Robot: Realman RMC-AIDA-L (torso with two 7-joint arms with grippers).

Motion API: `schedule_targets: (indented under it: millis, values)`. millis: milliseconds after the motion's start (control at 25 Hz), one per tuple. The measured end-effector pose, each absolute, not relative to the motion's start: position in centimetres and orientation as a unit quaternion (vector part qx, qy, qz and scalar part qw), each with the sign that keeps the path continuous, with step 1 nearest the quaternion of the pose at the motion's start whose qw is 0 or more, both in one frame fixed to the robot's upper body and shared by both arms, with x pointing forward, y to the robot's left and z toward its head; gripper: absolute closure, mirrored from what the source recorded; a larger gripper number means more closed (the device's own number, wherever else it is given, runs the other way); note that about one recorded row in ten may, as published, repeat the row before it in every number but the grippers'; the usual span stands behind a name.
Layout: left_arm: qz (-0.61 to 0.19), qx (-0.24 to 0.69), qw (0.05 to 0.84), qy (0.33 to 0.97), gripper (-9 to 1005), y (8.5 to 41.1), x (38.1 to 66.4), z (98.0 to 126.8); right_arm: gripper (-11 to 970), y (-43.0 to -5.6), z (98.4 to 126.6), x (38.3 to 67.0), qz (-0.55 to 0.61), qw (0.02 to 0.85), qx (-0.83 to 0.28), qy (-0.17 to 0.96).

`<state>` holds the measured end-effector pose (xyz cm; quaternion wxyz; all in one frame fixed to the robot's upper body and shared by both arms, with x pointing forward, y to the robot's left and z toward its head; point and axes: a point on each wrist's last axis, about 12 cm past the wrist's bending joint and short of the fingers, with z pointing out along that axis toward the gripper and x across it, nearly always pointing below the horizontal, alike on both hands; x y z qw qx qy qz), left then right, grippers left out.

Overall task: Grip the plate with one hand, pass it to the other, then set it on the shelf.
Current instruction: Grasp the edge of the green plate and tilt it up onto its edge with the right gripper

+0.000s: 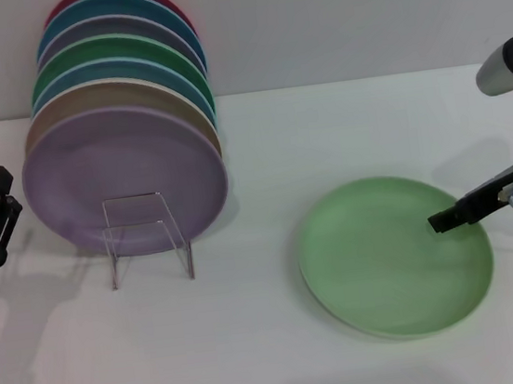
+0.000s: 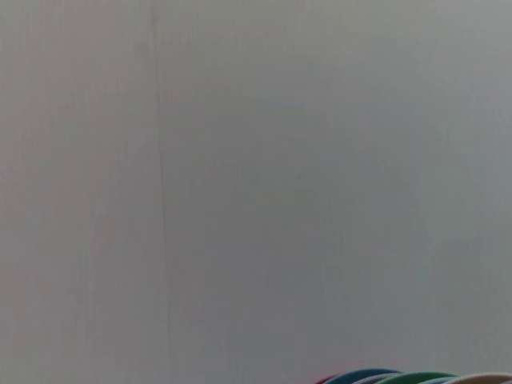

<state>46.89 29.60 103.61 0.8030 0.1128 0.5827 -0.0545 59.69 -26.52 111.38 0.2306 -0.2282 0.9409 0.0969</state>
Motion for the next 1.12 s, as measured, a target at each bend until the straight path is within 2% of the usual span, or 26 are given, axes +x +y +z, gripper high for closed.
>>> schedule_targets:
  millis: [200,320,520,920,1120]
  values:
    - [-0.056,0.113,0.803,0.583,231,29.49,46.98,103.65,238,-26.21,110.81,59.92,0.098,0.221,-0.236,0.941]
    - [-0.057,0.113,0.803,0.582,232,29.46,47.0,103.66,465,-26.06,110.75,60.0,0.098,0.22,-0.247,0.938]
    - [-0.058,0.113,0.804,0.581,234,29.43,47.03,103.72,670,-26.0,110.67,59.98,0.099,0.22,-0.251,0.938]
    - [-0.061,0.113,0.808,0.575,237,29.23,47.12,103.94,794,-26.09,110.61,59.56,0.119,0.227,-0.247,0.935]
    - [-0.071,0.116,0.811,0.569,239,28.77,46.96,104.06,806,-26.61,110.85,59.35,0.15,0.245,-0.23,0.93]
